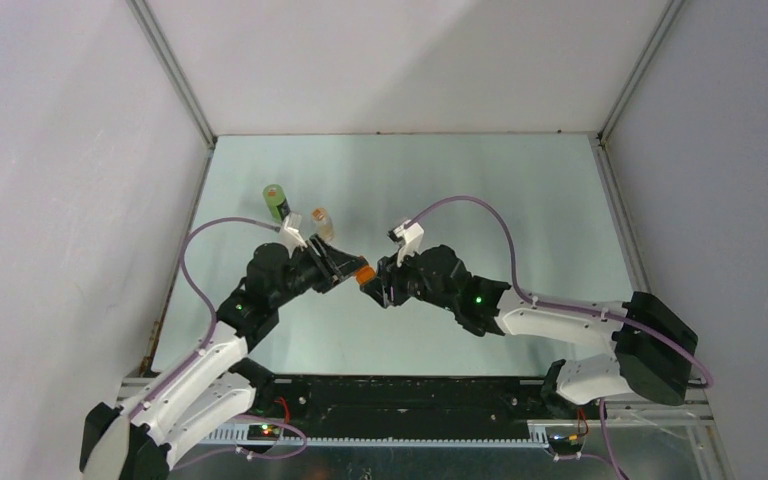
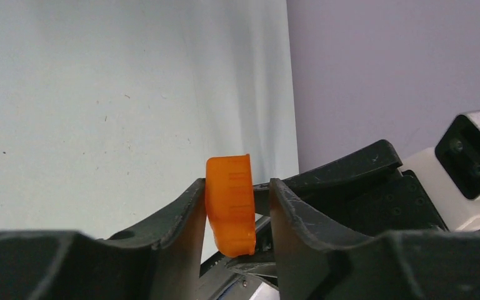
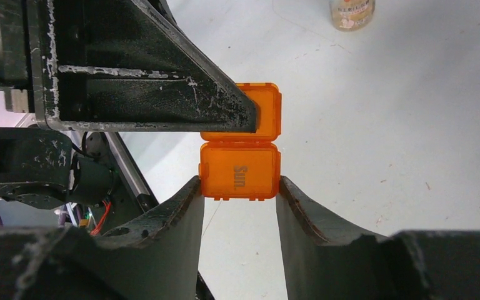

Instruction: Sort the pills into containers

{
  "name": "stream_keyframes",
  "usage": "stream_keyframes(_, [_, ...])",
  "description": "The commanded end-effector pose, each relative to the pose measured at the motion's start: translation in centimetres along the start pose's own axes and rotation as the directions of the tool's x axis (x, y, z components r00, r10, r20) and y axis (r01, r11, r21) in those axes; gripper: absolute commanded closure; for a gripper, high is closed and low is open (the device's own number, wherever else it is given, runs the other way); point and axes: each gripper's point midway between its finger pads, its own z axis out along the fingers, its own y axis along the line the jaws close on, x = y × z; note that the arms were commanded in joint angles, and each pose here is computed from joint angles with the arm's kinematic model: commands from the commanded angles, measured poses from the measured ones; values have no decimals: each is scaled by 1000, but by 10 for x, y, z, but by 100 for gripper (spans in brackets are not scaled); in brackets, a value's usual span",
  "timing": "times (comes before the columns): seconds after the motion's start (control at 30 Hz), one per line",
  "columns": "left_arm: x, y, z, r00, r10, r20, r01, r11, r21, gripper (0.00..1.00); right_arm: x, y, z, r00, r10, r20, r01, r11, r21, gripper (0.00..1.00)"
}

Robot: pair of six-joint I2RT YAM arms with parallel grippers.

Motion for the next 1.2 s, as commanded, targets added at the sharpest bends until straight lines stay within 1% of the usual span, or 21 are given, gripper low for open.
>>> stream_keyframes(0.0, [-1,-13,2,1000,-12,-3,12,998,57,62,-3,2,5,1000,19,13,-19,1000,-15,53])
stream_keyframes(0.03, [0,-14,3,1000,-13,-8,13,998,60,65,-3,2,5,1000,22,11,-22,1000,-11,53])
stream_keyframes(0.07, [0,-14,4,1000,-12,-14,13,998,57,71,0,1,6,1000,23,0,-23,1000,-5,53])
stream_keyframes(0.1, [0,-14,4,1000,-11,-16,12,998,56,74,-2,1,7,1000,26,1,-26,1000,-3,53])
stream_keyframes(0.17, [0,-14,5,1000,-11,-17,12,998,54,84,-1,1,8,1000,31,-4,-31,1000,1,51])
stream_keyframes(0.2, [0,-15,5,1000,-9,-16,10,998,55,87,-1,1,8,999,32,-8,-32,999,3,48])
stream_keyframes(0.23, [-1,-15,5,1000,-6,-14,7,999,52,92,-2,2,8,999,32,-7,-32,999,2,44])
stream_keyframes(0.27, [-1,-14,5,1000,-4,-15,5,999,45,94,-1,2,8,999,33,-12,-33,999,5,34])
stream_keyframes(0.3, [-2,-13,4,1000,-4,-8,4,999,40,98,-3,4,7,1000,30,-10,-30,1000,3,28])
stream_keyframes(0.33, [-2,-11,5,1000,-2,-9,2,999,32,99,-5,6,6,1000,25,-5,-25,1000,4,19])
stream_keyframes(0.4, [-3,-10,5,1000,-2,-4,2,1000,24,100,-9,7,3,1000,7,12,-7,1000,14,12])
stream_keyframes(0.47, [-3,-9,5,1000,-2,-1,2,1000,20,100,-13,8,2,1000,3,18,-3,1000,19,11])
stream_keyframes(0.6, [-2,-8,6,1000,0,-10,0,1000,18,100,-15,8,5,1000,21,2,-21,999,25,17])
stream_keyframes(0.77, [-1,-8,5,1000,10,-14,-9,1000,17,100,-14,7,12,999,37,-13,-36,999,33,32])
stream_keyframes(0.9, [0,-6,5,1000,14,-16,-14,1000,11,100,-18,7,15,999,42,-8,-41,998,37,41])
stream_keyframes(1.17, [1,-7,4,1000,19,-19,-19,1000,18,100,-15,4,17,998,49,-43,-47,998,41,61])
